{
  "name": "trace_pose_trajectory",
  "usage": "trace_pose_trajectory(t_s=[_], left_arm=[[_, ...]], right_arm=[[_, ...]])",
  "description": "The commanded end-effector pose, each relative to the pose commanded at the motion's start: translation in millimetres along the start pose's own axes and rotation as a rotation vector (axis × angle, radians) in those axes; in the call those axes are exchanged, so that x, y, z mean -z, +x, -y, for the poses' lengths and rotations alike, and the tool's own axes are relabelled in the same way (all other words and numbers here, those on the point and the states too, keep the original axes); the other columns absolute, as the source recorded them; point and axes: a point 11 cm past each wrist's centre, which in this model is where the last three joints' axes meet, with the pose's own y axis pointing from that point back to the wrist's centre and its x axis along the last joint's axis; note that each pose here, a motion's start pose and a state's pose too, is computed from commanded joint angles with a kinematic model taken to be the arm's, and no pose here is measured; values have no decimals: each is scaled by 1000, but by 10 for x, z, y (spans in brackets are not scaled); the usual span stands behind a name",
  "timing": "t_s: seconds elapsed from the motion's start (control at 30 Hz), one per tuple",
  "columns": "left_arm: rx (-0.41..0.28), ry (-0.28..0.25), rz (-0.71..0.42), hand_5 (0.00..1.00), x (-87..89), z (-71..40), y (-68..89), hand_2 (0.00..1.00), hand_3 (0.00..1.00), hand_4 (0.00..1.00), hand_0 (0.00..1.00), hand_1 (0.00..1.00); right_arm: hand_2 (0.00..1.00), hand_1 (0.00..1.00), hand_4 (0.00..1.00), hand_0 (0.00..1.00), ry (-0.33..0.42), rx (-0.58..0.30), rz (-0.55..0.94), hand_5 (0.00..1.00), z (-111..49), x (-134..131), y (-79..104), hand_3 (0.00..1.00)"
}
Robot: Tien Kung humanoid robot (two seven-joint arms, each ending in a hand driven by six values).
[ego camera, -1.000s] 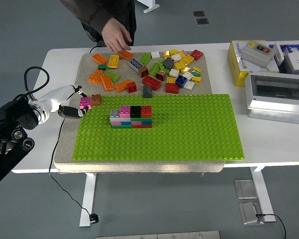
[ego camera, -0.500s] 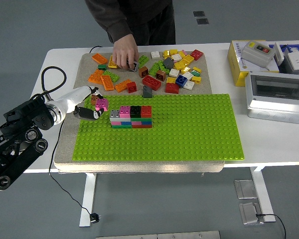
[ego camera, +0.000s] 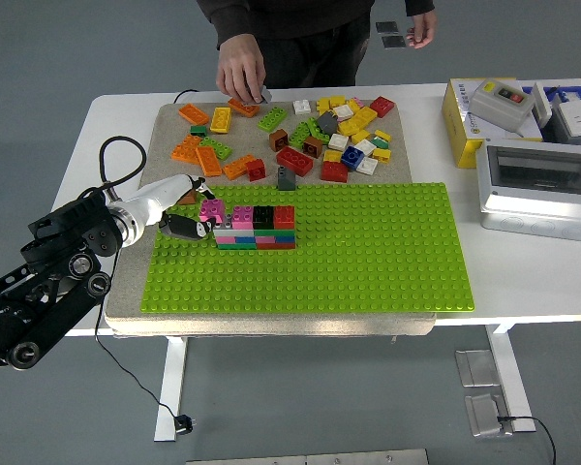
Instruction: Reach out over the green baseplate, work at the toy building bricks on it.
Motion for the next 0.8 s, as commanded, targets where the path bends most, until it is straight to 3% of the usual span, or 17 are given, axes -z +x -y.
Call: trace_pose_trajectory(t_s=[0.8], left_arm=[[16,-13,-24,199,-77,79,-106,985,536,488,998,977]], right_arm=[[792,790,385,734,2,3,1,800,-2,17,-16,676]])
